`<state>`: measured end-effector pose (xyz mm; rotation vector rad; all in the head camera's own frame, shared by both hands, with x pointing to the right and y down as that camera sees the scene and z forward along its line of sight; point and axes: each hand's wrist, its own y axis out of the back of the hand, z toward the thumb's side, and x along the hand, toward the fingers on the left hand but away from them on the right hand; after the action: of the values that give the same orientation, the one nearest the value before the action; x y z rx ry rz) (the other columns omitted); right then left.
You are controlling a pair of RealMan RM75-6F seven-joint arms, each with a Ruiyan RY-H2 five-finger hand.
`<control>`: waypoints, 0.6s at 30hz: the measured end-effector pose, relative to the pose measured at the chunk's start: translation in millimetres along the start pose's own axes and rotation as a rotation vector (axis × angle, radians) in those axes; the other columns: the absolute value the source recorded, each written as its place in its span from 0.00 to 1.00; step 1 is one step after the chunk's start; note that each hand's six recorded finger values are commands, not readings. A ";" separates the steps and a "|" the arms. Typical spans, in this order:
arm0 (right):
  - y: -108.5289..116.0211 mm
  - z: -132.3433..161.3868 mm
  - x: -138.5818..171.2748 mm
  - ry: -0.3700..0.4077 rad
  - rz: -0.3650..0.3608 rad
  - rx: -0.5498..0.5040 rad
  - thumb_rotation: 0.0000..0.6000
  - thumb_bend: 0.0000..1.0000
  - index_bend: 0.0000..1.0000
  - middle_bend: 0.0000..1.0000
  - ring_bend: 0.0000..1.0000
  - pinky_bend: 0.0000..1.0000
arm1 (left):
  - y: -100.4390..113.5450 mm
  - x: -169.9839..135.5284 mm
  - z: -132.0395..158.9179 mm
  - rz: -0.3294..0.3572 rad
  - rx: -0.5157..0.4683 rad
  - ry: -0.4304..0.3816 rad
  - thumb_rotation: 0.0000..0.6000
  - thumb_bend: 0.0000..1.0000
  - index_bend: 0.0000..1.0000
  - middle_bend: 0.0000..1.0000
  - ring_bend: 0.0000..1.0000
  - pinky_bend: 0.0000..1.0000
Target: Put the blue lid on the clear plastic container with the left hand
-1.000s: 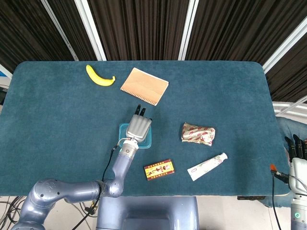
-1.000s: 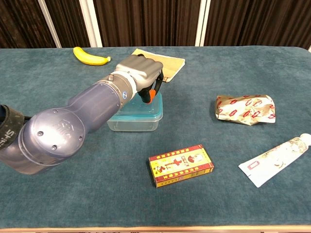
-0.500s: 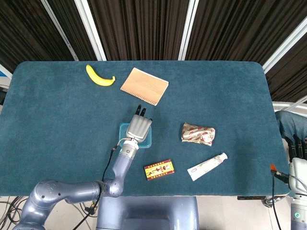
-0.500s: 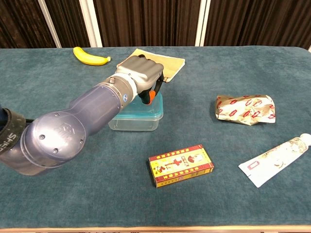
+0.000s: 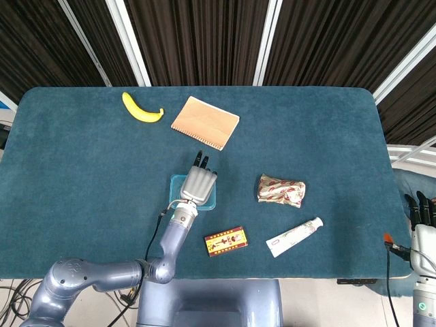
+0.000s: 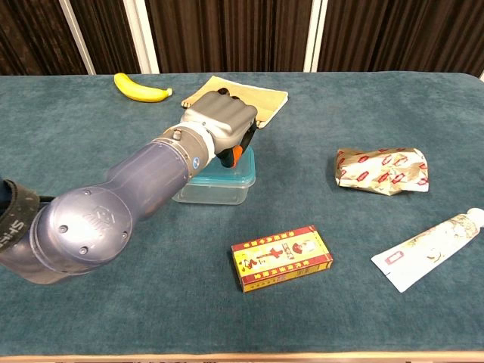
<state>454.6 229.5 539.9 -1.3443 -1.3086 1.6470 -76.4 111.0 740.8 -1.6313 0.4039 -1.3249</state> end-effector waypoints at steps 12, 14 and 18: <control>-0.7 0.3 0.3 0.000 0.001 0.001 1.00 0.30 0.12 0.03 0.03 0.00 | 47.8 -9.0 -11.2 0.112 -0.091 0.004 1.00 0.43 0.41 0.38 0.06 0.02; -0.8 0.3 0.3 0.000 0.001 0.001 1.00 0.30 0.12 0.03 0.03 0.00 | 55.0 -12.8 -15.9 0.128 -0.102 0.003 1.00 0.40 0.37 0.36 0.06 0.02; -1.3 0.5 0.5 0.000 0.003 0.002 1.00 0.30 0.12 0.03 0.03 0.00 | 63.9 -21.3 -24.1 0.142 -0.119 -0.004 1.00 0.34 0.34 0.31 0.04 0.01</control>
<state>453.8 230.2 540.9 -1.3459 -1.3057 1.6499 -86.1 84.7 674.9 -1.6707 0.5948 -1.2106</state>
